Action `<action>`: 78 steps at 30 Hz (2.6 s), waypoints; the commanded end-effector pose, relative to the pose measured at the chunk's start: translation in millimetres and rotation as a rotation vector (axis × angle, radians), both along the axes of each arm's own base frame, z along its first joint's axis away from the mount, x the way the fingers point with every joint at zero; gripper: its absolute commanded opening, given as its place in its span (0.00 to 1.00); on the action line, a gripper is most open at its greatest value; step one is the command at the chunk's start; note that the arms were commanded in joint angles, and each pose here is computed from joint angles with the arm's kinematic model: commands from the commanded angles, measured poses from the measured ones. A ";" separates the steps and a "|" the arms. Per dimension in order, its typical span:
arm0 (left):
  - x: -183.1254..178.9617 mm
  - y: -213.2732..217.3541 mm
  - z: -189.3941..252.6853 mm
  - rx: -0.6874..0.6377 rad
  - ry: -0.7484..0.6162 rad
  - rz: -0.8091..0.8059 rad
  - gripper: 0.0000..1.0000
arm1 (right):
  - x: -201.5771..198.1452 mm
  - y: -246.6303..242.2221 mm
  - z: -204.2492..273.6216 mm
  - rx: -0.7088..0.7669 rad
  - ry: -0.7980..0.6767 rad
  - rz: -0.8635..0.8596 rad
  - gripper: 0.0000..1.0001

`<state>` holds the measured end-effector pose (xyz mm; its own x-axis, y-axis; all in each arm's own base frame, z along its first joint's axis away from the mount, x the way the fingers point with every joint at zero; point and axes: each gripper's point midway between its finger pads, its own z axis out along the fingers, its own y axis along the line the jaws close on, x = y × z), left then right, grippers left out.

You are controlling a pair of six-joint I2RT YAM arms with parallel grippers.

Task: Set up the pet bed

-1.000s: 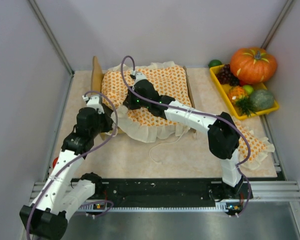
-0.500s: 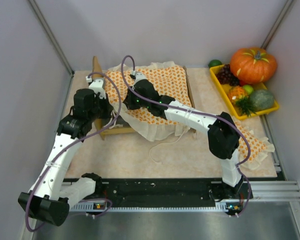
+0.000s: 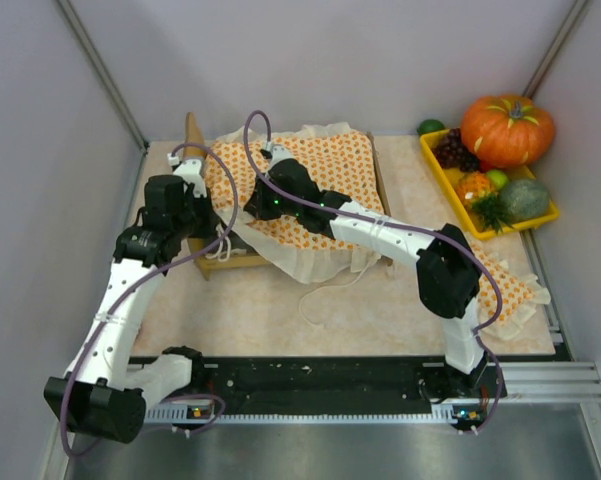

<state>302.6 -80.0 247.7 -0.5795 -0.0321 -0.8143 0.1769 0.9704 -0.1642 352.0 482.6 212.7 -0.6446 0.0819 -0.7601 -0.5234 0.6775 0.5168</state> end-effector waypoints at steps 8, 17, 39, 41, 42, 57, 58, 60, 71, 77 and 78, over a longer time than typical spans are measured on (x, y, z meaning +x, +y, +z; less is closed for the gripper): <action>39.2 -6.8 31.8 -0.087 -0.129 -0.067 0.00 | -3.6 -5.0 41.9 0.084 -0.040 0.010 0.00; 30.5 -32.3 44.4 -0.192 -0.245 -0.196 0.00 | -3.1 -1.9 42.7 0.096 -0.039 0.015 0.00; 2.2 -34.0 -3.8 -0.252 -0.042 -0.154 0.00 | -4.9 -2.9 39.4 0.089 -0.033 0.020 0.00; -3.9 -31.9 -10.4 -0.245 -0.022 -0.149 0.00 | -4.8 -3.6 40.4 0.089 -0.035 0.017 0.00; -8.4 -31.7 -9.5 -0.242 -0.028 -0.153 0.00 | -4.7 -4.0 38.9 0.086 -0.034 0.016 0.00; -29.6 -5.0 -5.8 -0.183 -0.076 -0.017 0.69 | -0.7 -7.7 32.5 0.061 -0.036 -0.014 0.00; -29.9 -0.9 -2.9 -0.177 -0.089 0.005 0.72 | 1.8 -10.2 31.8 0.056 -0.038 -0.029 0.00; -31.0 12.9 -2.4 -0.149 -0.096 0.085 0.74 | 4.5 -12.0 30.0 0.049 -0.039 -0.034 0.00; -22.8 4.8 -34.4 -0.222 -0.005 0.118 0.68 | 14.2 -19.6 25.5 0.033 -0.034 -0.063 0.00; -25.8 -25.9 -36.6 -0.398 0.020 0.035 0.64 | 14.0 -19.2 29.8 0.042 -0.038 -0.058 0.00; -26.4 -28.8 -32.4 -0.434 0.017 0.041 0.64 | 14.6 -19.9 27.9 0.039 -0.035 -0.059 0.00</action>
